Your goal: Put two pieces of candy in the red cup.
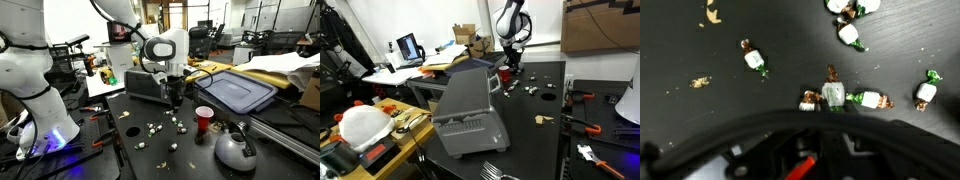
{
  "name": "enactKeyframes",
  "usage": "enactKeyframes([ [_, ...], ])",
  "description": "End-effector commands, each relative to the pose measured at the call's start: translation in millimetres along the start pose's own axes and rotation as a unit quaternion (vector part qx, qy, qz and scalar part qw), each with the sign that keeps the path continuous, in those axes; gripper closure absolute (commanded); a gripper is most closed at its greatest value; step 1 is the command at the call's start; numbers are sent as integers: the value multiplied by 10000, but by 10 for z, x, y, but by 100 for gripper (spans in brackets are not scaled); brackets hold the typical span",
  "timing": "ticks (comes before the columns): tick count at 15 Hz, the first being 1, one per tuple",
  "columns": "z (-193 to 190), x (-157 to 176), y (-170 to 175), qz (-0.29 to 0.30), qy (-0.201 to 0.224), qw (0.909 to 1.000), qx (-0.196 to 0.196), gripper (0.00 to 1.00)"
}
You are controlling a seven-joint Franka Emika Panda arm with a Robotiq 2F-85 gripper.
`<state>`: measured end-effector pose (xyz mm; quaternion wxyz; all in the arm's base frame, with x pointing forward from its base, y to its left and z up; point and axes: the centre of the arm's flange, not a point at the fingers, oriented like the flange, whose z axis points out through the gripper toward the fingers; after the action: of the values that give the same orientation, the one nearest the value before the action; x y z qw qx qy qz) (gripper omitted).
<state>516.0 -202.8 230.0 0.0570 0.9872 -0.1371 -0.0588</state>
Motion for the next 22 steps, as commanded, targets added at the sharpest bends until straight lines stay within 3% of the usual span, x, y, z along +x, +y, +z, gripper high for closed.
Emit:
enactKeyframes([
  [1,-282,130,26,86,285,9992,-259,95],
  [12,-683,502,137,190,1043,9932,-472,95],
  [22,-194,706,24,68,1618,9850,-598,95],
])
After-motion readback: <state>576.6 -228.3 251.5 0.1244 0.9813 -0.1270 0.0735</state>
